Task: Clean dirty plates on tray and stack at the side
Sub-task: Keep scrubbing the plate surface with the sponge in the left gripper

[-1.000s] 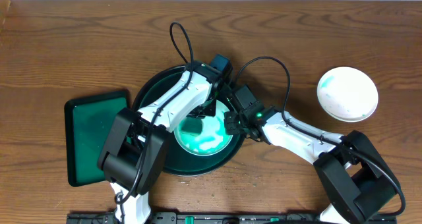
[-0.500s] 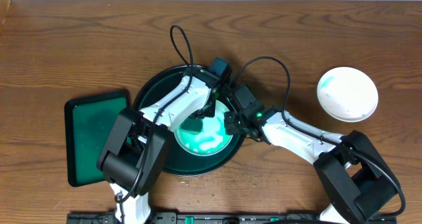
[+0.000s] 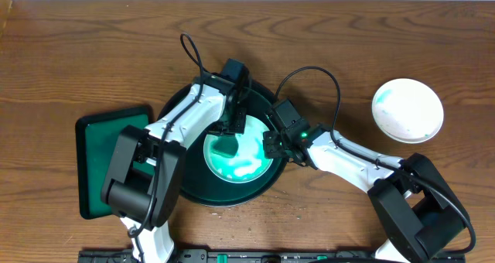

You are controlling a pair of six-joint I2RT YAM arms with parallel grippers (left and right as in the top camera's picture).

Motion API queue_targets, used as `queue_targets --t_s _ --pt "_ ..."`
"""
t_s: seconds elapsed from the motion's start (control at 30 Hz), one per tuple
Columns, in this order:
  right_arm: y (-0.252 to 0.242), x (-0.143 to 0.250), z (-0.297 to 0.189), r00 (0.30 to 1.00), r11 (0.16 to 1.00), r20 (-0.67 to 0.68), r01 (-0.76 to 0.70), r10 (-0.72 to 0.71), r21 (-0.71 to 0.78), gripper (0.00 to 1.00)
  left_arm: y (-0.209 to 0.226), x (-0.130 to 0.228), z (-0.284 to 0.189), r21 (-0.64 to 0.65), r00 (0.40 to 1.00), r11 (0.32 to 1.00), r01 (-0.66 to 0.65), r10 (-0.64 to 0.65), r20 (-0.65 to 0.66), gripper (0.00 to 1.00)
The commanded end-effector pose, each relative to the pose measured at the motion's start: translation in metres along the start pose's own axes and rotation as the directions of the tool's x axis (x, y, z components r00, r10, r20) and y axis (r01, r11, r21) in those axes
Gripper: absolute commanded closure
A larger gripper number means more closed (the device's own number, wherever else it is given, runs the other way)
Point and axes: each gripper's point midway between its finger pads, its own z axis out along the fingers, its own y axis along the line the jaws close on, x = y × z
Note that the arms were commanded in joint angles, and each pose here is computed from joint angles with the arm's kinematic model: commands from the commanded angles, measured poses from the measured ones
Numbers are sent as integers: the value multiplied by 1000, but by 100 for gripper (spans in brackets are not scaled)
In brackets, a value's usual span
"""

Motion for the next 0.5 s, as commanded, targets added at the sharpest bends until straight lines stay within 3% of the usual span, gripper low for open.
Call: queue_targets --t_s 0.0,0.3,0.47 --pt "-1 8 4 1000 1000 -20 9 -8 24 99 -51 27 7 268 988 958 -100 128 -91 93" --pt "-2 9 4 1000 1000 -22 9 -8 25 99 -72 32 -1 399 979 907 -136 184 -86 93" --pt "-2 8 4 1000 1000 -22 9 -8 25 99 -35 19 8 226 994 972 -56 76 -79 93"
